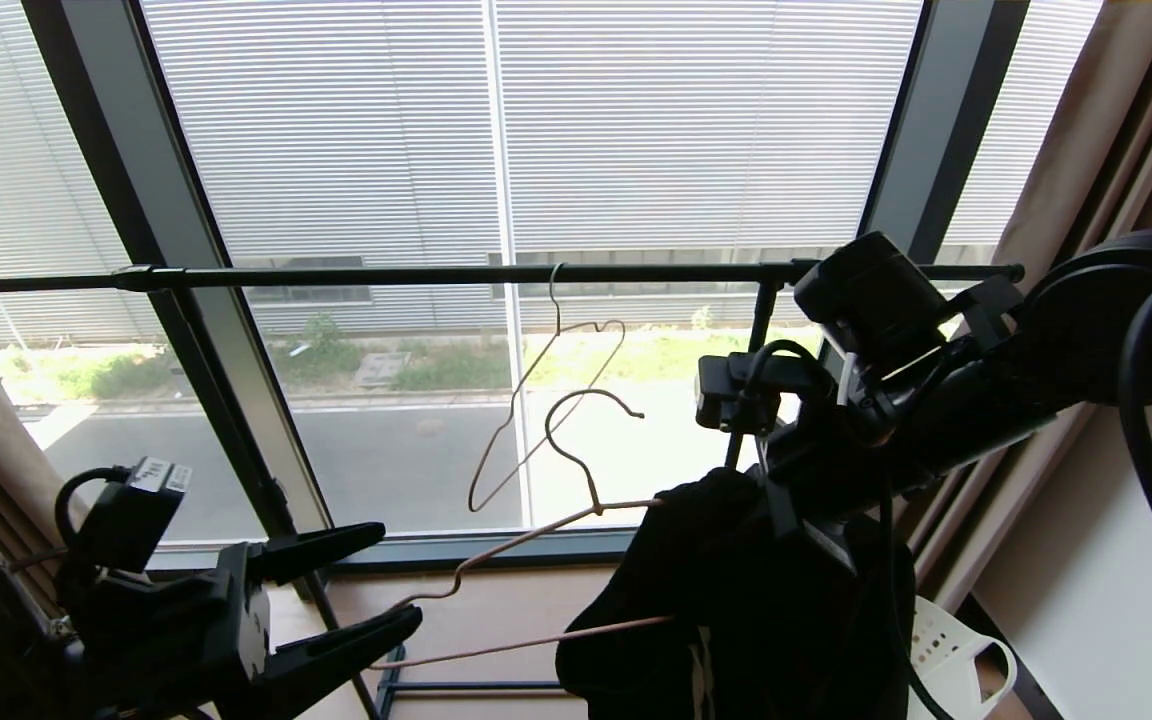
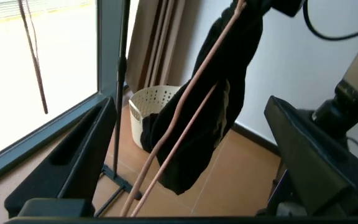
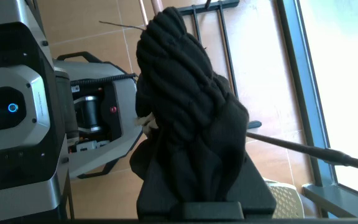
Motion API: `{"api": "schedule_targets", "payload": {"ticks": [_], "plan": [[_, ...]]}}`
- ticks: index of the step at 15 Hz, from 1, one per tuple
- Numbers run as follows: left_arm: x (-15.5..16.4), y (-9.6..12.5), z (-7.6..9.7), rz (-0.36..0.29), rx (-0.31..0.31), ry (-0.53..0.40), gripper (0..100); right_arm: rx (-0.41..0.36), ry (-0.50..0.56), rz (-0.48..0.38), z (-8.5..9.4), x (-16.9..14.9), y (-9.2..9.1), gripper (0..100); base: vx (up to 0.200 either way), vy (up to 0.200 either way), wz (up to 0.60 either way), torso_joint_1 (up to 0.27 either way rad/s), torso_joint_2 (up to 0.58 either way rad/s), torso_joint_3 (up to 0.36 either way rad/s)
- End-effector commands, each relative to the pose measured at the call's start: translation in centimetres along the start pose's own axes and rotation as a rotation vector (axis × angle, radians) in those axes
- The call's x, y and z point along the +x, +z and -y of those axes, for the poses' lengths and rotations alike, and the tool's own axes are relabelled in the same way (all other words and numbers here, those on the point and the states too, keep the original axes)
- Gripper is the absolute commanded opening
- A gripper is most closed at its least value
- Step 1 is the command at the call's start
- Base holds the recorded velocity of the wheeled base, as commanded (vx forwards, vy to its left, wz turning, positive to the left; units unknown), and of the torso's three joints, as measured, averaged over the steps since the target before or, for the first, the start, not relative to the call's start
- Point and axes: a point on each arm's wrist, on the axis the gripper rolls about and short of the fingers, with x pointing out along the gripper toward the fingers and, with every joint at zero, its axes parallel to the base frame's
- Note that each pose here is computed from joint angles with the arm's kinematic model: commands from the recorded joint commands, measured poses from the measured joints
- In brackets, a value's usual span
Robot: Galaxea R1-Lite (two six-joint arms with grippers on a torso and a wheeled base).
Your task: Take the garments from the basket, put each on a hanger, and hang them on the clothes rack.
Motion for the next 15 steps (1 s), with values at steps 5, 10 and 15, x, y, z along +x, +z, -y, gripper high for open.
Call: {"api": "schedule_targets", "payload": {"ticks": [5,10,15], "plan": [[-1.0,-0.1,-1.4,0.012,-0.127,0.089,100,-0.032,0.028,0.130,-1.6,-1.8,-2.2,0,0.000,0.000,0.00,0.000,0.00,0.000],[0.3,-2.6,-2.9,-0.091,-0.234,0.095,100,-0.143,0.079,0.228,-2.8,-3.0,-3.0,0,0.000,0.000,0.00,0.000,0.00,0.000],[0.6,-3.5,-3.5,-0.124,-0.276,0.103,100,-0.168,0.101,0.283,-2.9,-3.7,-2.7,0,0.000,0.000,0.00,0.000,0.00,0.000]]}}
